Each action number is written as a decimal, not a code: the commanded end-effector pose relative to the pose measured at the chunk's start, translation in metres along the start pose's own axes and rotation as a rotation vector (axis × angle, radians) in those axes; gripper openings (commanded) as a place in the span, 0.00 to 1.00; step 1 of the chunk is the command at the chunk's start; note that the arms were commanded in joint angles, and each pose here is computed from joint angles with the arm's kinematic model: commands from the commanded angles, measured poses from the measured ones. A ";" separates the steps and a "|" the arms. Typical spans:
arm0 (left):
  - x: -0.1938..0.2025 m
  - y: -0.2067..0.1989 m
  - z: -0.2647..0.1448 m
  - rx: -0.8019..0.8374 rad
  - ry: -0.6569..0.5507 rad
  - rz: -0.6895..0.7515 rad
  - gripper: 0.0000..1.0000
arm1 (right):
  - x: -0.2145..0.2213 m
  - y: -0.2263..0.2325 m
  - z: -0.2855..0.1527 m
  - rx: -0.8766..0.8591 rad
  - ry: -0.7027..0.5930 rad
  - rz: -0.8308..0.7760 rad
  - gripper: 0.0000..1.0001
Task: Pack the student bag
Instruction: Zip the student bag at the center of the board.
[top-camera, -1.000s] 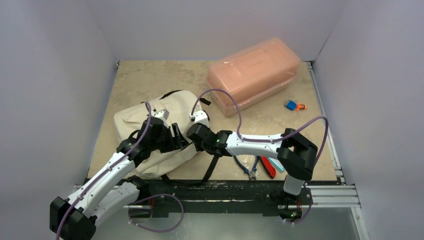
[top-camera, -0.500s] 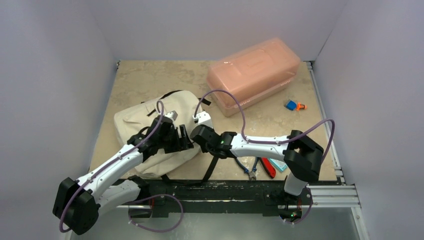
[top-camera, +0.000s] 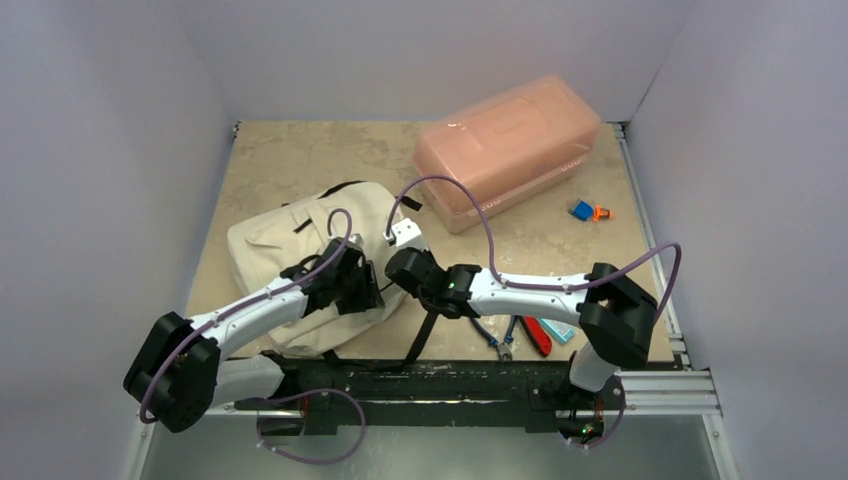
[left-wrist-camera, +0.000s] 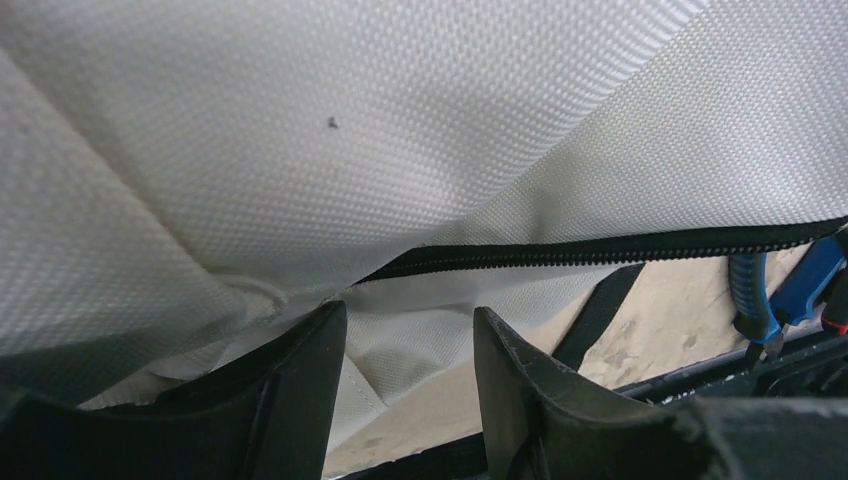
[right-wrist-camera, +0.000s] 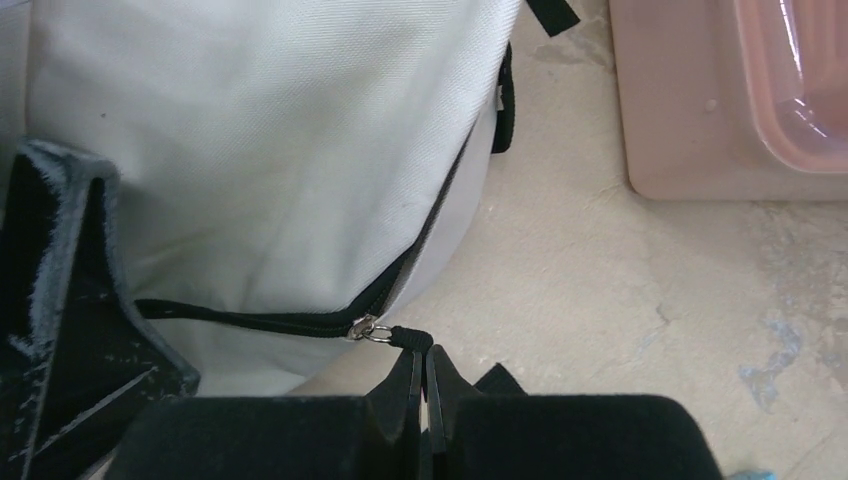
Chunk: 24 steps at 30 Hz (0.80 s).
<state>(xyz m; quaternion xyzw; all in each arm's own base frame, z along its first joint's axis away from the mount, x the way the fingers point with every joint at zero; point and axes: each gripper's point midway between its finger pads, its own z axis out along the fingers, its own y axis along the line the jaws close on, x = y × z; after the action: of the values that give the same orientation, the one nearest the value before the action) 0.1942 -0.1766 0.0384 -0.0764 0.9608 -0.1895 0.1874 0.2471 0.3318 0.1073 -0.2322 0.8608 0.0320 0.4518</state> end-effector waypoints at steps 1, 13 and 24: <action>0.021 0.041 0.007 -0.140 0.009 -0.036 0.49 | -0.022 -0.058 0.001 0.171 -0.061 0.020 0.00; 0.003 -0.019 -0.029 0.191 -0.070 0.106 0.68 | -0.047 -0.013 -0.005 -0.193 -0.180 -0.052 0.00; -0.119 -0.087 -0.077 0.094 -0.195 -0.021 0.66 | -0.048 0.006 -0.013 -0.335 -0.268 -0.130 0.00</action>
<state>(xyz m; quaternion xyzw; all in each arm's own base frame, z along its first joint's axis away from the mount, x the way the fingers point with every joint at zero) 0.2549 -0.2086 0.1750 -0.0592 0.9121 -0.2767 0.2966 0.2546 0.3356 0.1315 -0.3411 0.7898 0.1455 0.4885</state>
